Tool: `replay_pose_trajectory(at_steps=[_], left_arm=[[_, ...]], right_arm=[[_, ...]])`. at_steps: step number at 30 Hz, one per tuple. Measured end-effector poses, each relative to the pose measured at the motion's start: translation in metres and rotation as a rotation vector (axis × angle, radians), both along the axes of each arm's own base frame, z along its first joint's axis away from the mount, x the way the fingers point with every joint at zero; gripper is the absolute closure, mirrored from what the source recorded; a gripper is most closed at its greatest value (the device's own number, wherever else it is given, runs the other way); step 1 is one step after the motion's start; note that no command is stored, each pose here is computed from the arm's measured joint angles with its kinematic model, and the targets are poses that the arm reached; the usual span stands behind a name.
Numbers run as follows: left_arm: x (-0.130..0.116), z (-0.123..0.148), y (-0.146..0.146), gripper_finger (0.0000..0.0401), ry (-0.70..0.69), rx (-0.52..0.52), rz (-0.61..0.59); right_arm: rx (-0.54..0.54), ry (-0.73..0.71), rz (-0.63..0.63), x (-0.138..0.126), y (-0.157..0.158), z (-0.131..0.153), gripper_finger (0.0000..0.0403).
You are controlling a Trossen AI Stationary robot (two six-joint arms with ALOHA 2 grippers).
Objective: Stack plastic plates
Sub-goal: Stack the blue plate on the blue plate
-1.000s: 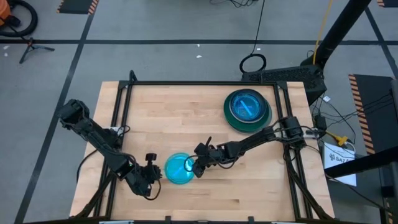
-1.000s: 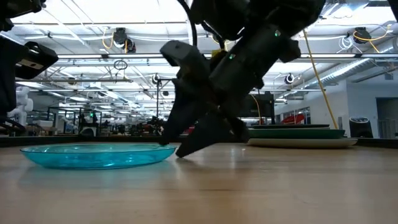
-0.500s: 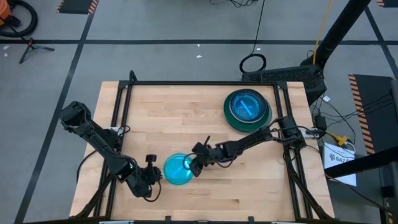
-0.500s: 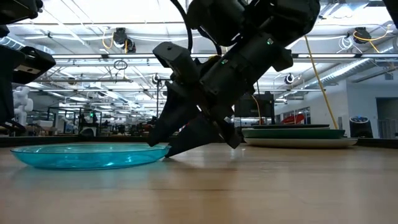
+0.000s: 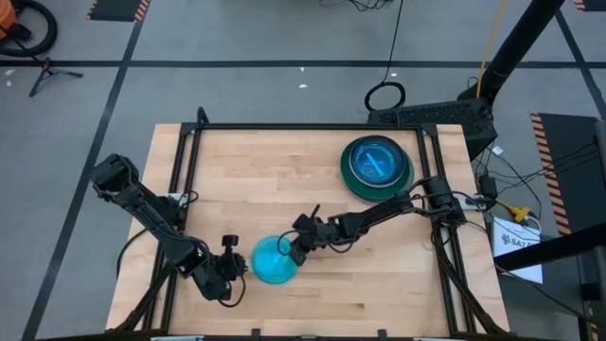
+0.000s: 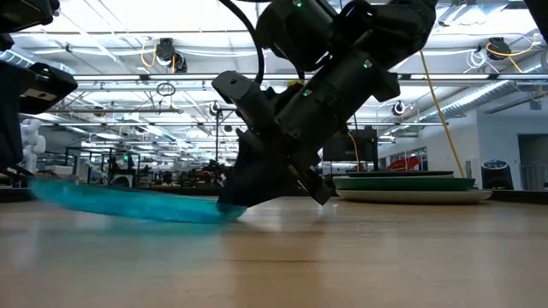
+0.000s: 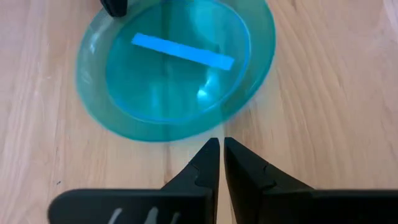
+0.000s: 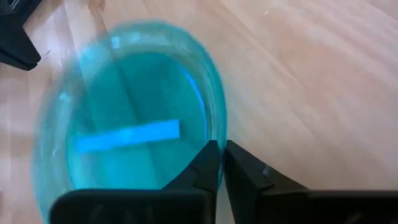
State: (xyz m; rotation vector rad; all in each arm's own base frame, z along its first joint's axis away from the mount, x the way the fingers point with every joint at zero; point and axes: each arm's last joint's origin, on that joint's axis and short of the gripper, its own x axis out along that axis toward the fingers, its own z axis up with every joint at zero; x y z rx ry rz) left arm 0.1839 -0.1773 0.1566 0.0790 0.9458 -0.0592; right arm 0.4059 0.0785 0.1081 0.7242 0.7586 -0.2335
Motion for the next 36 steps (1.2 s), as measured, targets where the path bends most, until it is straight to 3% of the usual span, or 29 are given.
replay_pose_trajectory(at_steps=[4,22,30,36], left_arm=[[0.0,0.0,0.0,0.0371,-0.003,0.006,-0.002],[-0.001,0.0,-0.001,0.0371,-0.003,0.006,-0.008],[-0.004,0.001,-0.004,0.0371,-0.026,0.022,-0.009],[-0.002,0.003,-0.006,0.0371,-0.063,0.0,-0.005]], right_arm=[[-0.007,-0.003,0.001,0.0,0.0,0.0,0.0399],[0.011,-0.018,0.046,0.002,-0.012,0.01,0.0402],[-0.05,0.015,0.115,-0.009,-0.032,0.042,0.0402],[-0.177,0.129,0.143,-0.035,-0.064,0.078,0.0402]])
